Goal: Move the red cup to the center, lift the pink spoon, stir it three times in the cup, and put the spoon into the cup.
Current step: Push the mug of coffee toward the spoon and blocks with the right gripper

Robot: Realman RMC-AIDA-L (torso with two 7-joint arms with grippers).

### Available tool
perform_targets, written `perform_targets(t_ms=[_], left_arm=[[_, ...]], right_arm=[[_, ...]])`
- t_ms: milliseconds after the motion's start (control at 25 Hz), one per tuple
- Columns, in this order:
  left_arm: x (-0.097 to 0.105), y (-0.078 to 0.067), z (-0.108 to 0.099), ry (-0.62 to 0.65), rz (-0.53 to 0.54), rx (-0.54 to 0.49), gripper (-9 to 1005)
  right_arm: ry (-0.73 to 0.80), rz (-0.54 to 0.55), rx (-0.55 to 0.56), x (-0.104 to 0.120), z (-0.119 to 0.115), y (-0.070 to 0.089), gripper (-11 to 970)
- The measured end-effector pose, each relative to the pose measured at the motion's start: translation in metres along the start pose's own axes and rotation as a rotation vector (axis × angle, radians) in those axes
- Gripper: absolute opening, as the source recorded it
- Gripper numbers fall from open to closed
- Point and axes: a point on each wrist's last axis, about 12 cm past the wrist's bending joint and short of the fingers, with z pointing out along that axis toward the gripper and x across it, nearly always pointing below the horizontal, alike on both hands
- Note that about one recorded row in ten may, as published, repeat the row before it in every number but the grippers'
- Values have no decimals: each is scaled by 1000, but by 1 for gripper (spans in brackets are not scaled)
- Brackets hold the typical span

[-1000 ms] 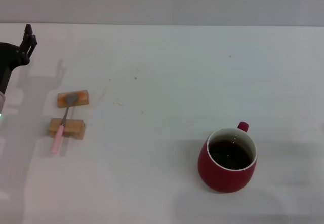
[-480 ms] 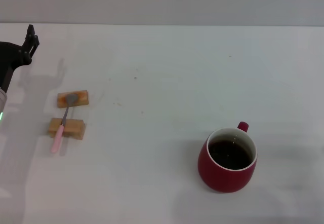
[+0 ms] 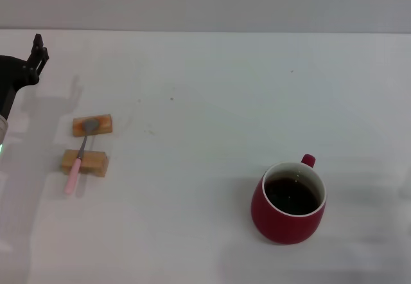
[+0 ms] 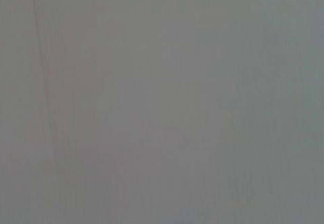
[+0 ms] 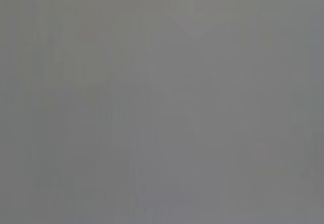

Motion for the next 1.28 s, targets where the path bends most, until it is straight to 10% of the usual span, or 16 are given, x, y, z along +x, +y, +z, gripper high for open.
perform_targets(t_ms=[1280], left_arm=[[8, 1, -16, 16, -20, -12, 803]], right_arm=[[97, -179, -207, 11, -23, 32, -1]])
